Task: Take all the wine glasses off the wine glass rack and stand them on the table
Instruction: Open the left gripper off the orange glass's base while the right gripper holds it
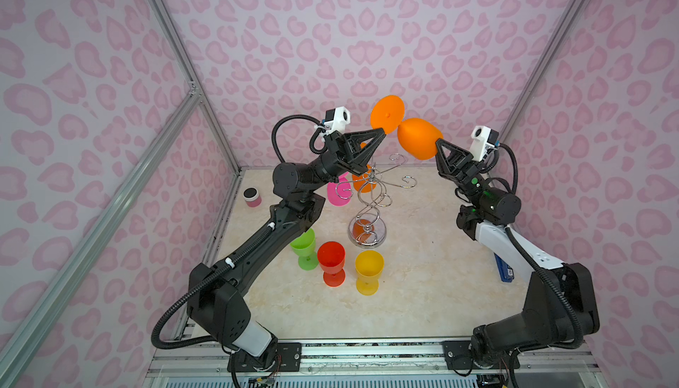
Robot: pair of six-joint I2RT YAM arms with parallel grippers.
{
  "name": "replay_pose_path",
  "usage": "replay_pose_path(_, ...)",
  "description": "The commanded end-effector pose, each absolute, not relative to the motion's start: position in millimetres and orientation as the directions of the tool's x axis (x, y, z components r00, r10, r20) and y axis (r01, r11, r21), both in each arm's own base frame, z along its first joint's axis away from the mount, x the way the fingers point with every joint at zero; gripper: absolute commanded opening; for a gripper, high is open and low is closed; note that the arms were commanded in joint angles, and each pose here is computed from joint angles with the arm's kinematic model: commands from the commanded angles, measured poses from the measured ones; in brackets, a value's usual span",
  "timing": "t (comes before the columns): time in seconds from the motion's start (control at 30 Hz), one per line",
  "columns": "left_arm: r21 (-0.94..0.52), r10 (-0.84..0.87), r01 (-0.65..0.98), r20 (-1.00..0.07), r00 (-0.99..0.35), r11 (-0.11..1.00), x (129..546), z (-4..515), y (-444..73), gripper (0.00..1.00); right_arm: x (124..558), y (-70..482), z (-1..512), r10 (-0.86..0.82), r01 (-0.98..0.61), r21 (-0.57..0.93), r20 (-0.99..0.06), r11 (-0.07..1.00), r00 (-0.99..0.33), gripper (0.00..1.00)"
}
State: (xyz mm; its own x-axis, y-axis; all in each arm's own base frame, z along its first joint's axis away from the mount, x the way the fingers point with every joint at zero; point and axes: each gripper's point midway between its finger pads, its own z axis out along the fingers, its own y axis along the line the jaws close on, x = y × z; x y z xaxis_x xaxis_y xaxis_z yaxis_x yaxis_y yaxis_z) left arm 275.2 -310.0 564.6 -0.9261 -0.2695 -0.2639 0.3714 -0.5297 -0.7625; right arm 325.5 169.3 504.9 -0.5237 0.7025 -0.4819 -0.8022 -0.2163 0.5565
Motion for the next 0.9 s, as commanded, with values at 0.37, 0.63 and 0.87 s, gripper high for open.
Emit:
replay_pose_path(0.37,-0.742,-0.227,0.32,-0.228,-0.947,-0.589,281,560,-313,0.15,307,171,510,0.684,-0.822,0.525,-0.518,-0.22,-0.514,0.0)
replay_pose_path(0.63,-0.726,-0.228,0.324,-0.231,-0.946,-0.607,278,562,-310,0.22,303,168,516,0.693,-0.826,0.517,-0.512,-0.225,-0.509,0.0)
replay_pose_path(0.87,-0.723,-0.222,0.373,-0.3,-0.928,-0.582,267,561,-311,0.26,306,144,522,0.716,-0.84,0.513,-0.519,-0.176,-0.467,0.0)
